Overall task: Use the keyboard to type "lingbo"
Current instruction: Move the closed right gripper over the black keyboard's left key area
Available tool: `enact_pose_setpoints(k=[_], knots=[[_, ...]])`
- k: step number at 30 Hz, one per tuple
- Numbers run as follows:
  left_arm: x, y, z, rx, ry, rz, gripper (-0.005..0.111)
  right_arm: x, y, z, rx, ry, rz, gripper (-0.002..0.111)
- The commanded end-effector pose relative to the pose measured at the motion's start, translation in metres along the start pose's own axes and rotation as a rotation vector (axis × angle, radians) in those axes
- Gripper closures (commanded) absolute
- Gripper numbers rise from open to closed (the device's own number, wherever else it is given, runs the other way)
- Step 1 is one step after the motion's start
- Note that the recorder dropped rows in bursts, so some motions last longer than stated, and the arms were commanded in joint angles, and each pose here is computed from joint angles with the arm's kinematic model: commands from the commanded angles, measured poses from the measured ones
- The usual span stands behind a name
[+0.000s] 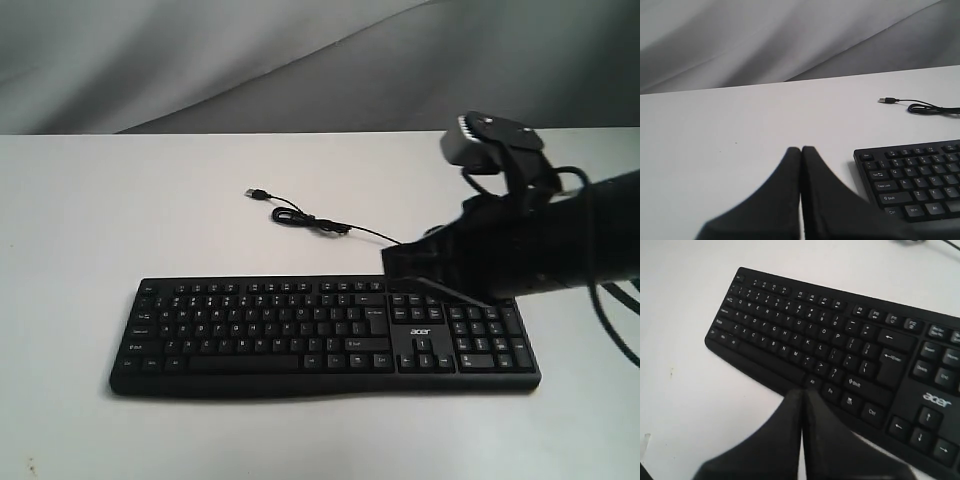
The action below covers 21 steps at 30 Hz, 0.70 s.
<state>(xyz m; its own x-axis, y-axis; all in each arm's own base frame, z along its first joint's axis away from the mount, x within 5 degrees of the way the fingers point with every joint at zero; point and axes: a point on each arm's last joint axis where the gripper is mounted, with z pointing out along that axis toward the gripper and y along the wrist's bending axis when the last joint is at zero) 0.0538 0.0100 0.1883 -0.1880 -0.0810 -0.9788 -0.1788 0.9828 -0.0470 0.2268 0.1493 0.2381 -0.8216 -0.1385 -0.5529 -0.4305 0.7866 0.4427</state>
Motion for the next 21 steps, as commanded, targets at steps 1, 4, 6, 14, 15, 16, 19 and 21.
enact_pose_setpoints(k=[1, 4, 6, 14, 15, 16, 19, 21], knots=[[0.001, 0.0, 0.0, 0.001, -0.003, -0.012, 0.106, -0.019, 0.008, 0.032, 0.032, 0.041, -0.036, 0.108], [0.001, 0.0, 0.0, 0.001, -0.003, -0.012, 0.106, -0.029, 0.016, 0.053, 0.038, 0.079, -0.07, 0.108], [0.001, 0.0, 0.0, 0.001, -0.003, -0.012, 0.106, -0.031, 0.021, 0.072, 0.041, 0.12, -0.102, 0.108], [0.001, 0.0, 0.0, 0.001, -0.003, -0.012, 0.106, -0.031, 0.021, 0.124, 0.049, 0.25, -0.12, 0.108], [0.001, 0.0, 0.0, 0.001, -0.003, -0.012, 0.106, -0.03, 0.019, 0.128, 0.051, 0.264, -0.115, 0.108], [0.001, 0.0, 0.0, 0.001, -0.003, -0.012, 0.106, -0.029, 0.018, 0.131, 0.051, 0.275, -0.113, 0.108], [0.001, 0.0, 0.0, 0.001, -0.003, -0.012, 0.106, -0.026, 0.015, 0.138, 0.056, 0.292, -0.106, 0.108], [0.001, 0.0, 0.0, 0.001, -0.003, -0.012, 0.106, -0.025, 0.014, 0.14, 0.059, 0.295, -0.104, 0.108]])
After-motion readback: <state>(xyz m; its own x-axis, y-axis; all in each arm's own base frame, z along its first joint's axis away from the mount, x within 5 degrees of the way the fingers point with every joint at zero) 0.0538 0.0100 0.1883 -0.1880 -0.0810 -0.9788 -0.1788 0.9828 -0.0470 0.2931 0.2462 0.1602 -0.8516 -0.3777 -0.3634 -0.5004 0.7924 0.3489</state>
